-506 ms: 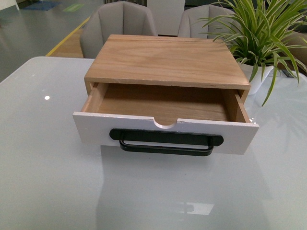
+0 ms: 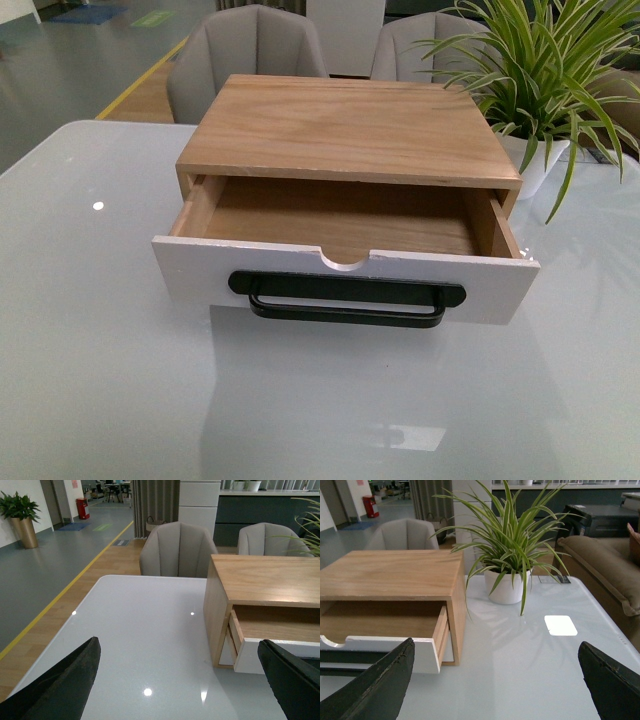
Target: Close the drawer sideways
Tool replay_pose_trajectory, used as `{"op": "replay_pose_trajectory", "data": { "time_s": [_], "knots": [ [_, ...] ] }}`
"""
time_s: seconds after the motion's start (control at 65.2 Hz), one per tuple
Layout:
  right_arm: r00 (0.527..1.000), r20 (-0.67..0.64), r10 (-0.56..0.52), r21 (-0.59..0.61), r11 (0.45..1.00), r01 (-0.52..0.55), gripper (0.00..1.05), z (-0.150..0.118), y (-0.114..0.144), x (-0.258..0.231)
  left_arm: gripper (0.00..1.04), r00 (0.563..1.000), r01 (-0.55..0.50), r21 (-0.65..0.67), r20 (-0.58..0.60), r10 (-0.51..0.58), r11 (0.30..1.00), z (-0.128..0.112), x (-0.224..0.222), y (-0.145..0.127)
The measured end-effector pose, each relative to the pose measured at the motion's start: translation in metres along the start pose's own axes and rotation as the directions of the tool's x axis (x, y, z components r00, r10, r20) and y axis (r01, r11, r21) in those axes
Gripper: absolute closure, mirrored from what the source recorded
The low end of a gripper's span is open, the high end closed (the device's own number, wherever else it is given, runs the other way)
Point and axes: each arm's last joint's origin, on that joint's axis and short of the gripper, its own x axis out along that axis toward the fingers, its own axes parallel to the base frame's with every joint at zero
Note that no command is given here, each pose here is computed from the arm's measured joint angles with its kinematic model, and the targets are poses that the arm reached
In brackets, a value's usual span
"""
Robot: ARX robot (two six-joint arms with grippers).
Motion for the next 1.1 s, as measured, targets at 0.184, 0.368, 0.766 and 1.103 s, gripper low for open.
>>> {"op": "replay_pose_trajectory", "data": {
  "time_s": [0.184, 0.368, 0.766, 1.103],
  "knots": [
    [1.000, 0.000, 0.000, 0.000, 1.000, 0.000, 0.09, 0.000, 0.000, 0.000, 0.09, 1.000, 0.000, 0.000, 0.000, 0.000, 1.000, 0.000, 0.000, 0.000],
    [0.978, -0.160, 0.130, -0.028, 0.990, -0.137, 0.09, -0.003, 0.000, 0.001, 0.09, 1.000, 0.000, 0.000, 0.000, 0.000, 1.000, 0.000, 0.000, 0.000],
    [0.892, -0.343, 0.296, -0.346, 0.843, -0.413, 0.09, -0.010, -0.002, 0.051, 0.09, 0.872, 0.366, 0.027, -0.358, -0.333, 0.930, -0.006, 0.039, -0.022],
    [0.764, -0.502, 0.406, -0.554, 0.527, -0.644, 0.09, -0.029, 0.023, 0.098, 0.09, 0.778, 0.609, 0.256, -0.377, -0.503, 0.750, -0.029, 0.092, -0.068]
  ]
}}
